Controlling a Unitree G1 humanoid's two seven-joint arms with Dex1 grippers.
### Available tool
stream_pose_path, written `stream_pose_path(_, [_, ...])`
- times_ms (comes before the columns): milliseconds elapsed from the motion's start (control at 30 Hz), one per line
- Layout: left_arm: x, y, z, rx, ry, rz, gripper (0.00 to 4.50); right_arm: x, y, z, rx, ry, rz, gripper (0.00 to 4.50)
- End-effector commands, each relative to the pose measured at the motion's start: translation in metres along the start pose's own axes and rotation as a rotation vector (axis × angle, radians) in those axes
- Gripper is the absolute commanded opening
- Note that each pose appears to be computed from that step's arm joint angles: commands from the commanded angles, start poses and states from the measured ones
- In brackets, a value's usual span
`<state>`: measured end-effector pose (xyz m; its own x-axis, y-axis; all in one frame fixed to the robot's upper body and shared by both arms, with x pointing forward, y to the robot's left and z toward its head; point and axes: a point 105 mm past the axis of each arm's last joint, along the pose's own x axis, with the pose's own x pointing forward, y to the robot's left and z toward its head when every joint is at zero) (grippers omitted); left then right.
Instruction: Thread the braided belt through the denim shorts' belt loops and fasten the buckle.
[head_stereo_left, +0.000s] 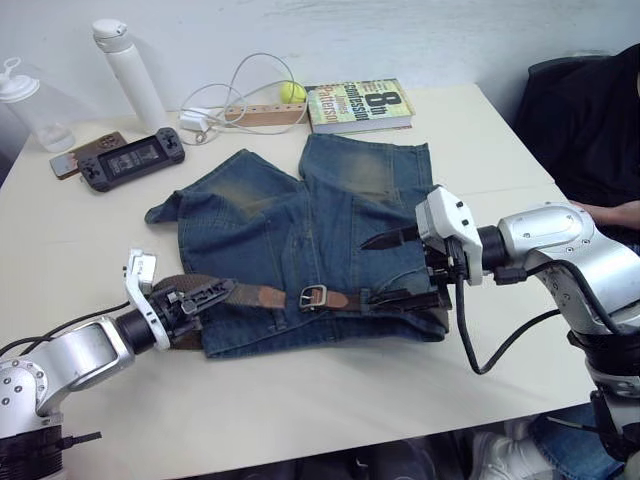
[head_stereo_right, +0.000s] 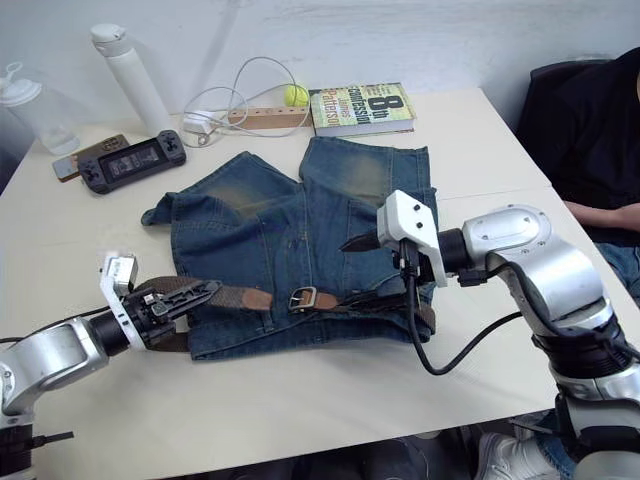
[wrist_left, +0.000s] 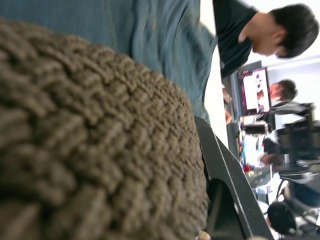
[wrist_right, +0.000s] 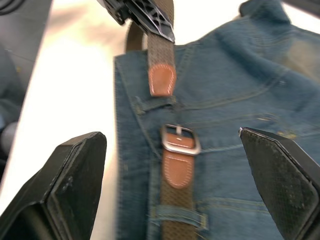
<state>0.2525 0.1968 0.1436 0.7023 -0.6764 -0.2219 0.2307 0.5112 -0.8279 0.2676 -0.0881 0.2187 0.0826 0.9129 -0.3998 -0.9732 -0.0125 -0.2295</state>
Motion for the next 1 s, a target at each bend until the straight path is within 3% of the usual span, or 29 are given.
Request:
stream_pose_path(33, [-0.007,-0.003,0.009,0.017,-0.051,0.01,0.0,0.0,0.002,0.004,-0.031,0.017,-0.016,4.48])
stream_pose_path(333, [-0.013,0.004,0.004,0.045,-0.045,0.105,0.0,0.003,0.004,-0.002,-0.029,0.055,0.002,4.48])
stream_pose_path(533, [0.003,0.011,-0.02,0.067,0.044,0.212,0.0,0.002,-0.003,0.001,-0.063,0.054,-0.042,4.48])
stream_pose_path(800, [0.029,-0.003,-0.022,0.013,-0.071,0.198,0.0,0.0,-0.01,0.001,-0.077,0.047,-0.085,4.48])
stream_pose_path(1000, [0.037,0.0,-0.032,-0.065,-0.124,0.202,0.0,0.001,-0.01,0.002,-0.071,0.048,-0.081,4.48])
